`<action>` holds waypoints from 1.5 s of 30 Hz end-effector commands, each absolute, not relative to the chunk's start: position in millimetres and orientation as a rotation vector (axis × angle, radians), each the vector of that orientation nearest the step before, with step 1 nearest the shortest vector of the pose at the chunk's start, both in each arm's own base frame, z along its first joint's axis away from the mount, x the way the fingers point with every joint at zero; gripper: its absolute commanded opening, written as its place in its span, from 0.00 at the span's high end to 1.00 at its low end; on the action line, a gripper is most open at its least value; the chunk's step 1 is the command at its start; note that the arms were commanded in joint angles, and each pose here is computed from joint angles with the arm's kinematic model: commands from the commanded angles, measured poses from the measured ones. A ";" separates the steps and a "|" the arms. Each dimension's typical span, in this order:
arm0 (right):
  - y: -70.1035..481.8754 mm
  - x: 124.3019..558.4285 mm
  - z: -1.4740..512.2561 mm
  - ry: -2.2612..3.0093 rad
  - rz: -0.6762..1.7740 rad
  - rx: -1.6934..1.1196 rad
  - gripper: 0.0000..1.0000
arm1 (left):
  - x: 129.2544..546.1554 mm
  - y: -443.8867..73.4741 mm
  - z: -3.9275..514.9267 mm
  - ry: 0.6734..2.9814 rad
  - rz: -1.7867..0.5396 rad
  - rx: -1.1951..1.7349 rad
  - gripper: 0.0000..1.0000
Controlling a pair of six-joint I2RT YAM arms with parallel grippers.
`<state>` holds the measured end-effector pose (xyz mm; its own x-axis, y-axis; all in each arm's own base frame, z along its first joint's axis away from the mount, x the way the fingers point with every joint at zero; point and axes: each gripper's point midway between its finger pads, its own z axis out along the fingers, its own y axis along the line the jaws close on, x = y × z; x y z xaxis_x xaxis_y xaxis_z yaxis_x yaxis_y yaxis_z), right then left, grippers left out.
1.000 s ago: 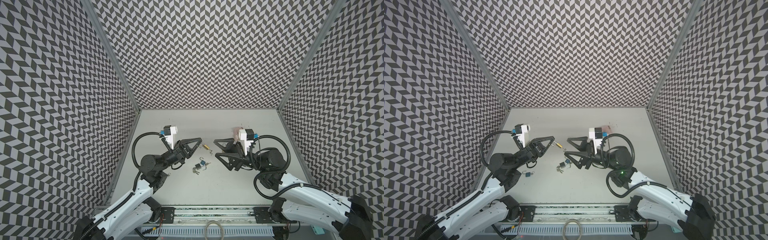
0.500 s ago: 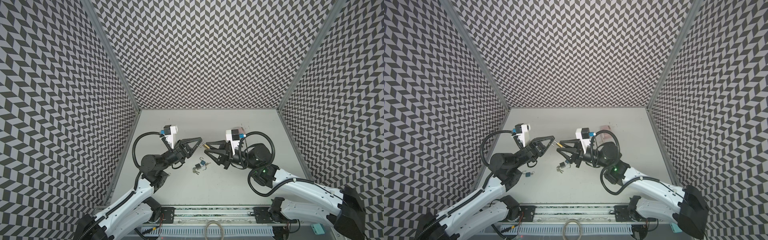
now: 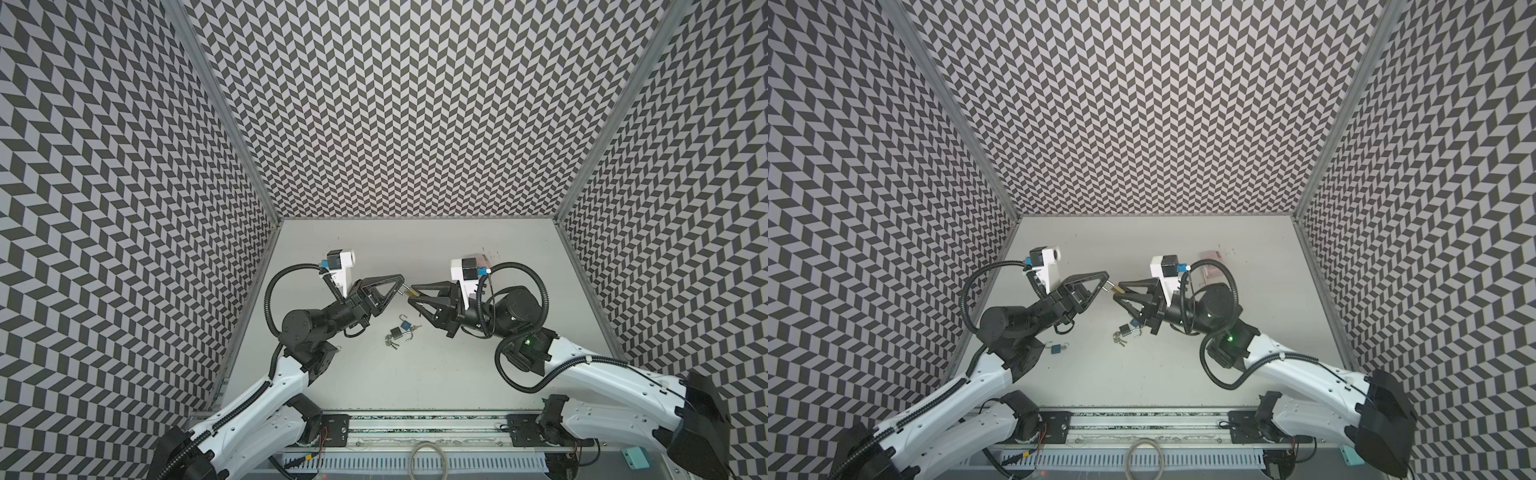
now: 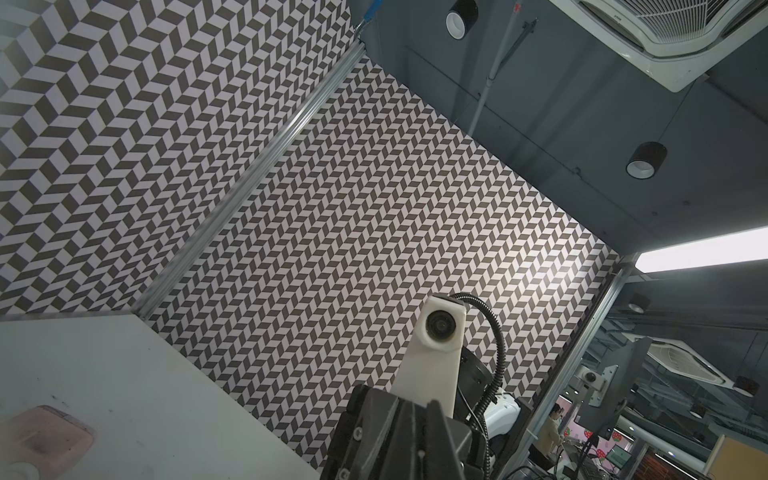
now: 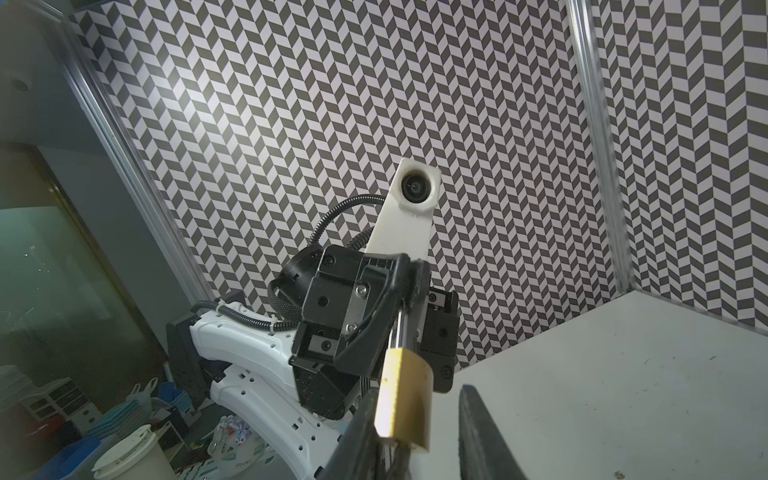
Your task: Lock with the key
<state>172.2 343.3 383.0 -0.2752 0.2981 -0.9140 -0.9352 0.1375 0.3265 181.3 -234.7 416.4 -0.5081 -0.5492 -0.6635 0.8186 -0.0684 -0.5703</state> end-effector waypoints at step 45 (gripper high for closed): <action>303.5 173.6 408.4 1.563 1.280 -1.119 1.00 | 174.2 -247.4 423.6 1.293 -1.450 0.688 0.13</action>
